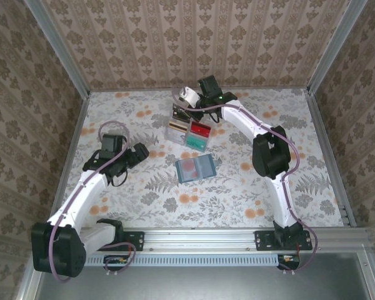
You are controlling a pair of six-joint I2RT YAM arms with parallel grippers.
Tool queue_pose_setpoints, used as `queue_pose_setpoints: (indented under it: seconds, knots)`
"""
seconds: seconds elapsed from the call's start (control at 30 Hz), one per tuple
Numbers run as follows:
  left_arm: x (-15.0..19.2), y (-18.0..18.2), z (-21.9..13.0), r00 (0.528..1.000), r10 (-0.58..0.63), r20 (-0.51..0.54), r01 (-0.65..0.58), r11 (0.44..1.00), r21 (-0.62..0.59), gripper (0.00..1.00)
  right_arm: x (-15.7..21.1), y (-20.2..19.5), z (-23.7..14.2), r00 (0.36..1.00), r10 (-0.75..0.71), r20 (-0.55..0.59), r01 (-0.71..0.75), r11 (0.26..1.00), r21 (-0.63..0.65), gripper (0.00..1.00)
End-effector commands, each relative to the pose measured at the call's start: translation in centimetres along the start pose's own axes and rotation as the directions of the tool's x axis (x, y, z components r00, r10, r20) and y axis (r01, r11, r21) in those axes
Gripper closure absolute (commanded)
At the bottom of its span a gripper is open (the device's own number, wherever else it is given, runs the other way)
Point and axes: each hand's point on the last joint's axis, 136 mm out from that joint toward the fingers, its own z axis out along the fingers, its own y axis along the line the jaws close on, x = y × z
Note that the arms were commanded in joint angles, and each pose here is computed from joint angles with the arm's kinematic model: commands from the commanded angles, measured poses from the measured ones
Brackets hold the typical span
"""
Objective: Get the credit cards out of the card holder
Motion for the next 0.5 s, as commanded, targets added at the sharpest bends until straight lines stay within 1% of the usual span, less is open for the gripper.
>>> queue_pose_setpoints:
  seconds: [0.0, 0.2, 0.3, 0.4, 0.47]
  knots:
    - [0.1, 0.5, 0.4, 1.0, -0.018, -0.004, 0.018, 1.0, -0.006, 0.0, 1.9, 0.6, 1.3, 0.998, -0.005, -0.059, 0.002, 0.999, -0.036, 0.96]
    - [0.1, 0.7, 0.4, 1.0, -0.023, -0.011, 0.023, 1.0, 0.0, 0.0, 1.8, 0.5, 1.4, 0.998, -0.001, -0.058, -0.001, 0.999, -0.036, 0.9]
    - [0.1, 0.7, 0.3, 1.0, -0.023, -0.012, 0.023, 1.0, 0.002, 0.0, 1.8, 0.4, 1.2, 0.997, 0.017, -0.07, -0.019, 0.999, -0.033, 0.85]
    - [-0.1, 0.7, 0.2, 1.0, -0.023, -0.008, 0.023, 1.0, 0.004, 0.0, 0.8, 0.1, 0.4, 0.998, 0.044, -0.048, -0.045, 0.999, -0.012, 0.78]
    - [-0.1, 0.6, 0.1, 1.0, -0.02, -0.007, 0.02, 1.0, 0.008, 0.0, -0.6, -0.3, -0.4, 0.998, 0.058, -0.005, -0.058, 0.998, 0.008, 0.72]
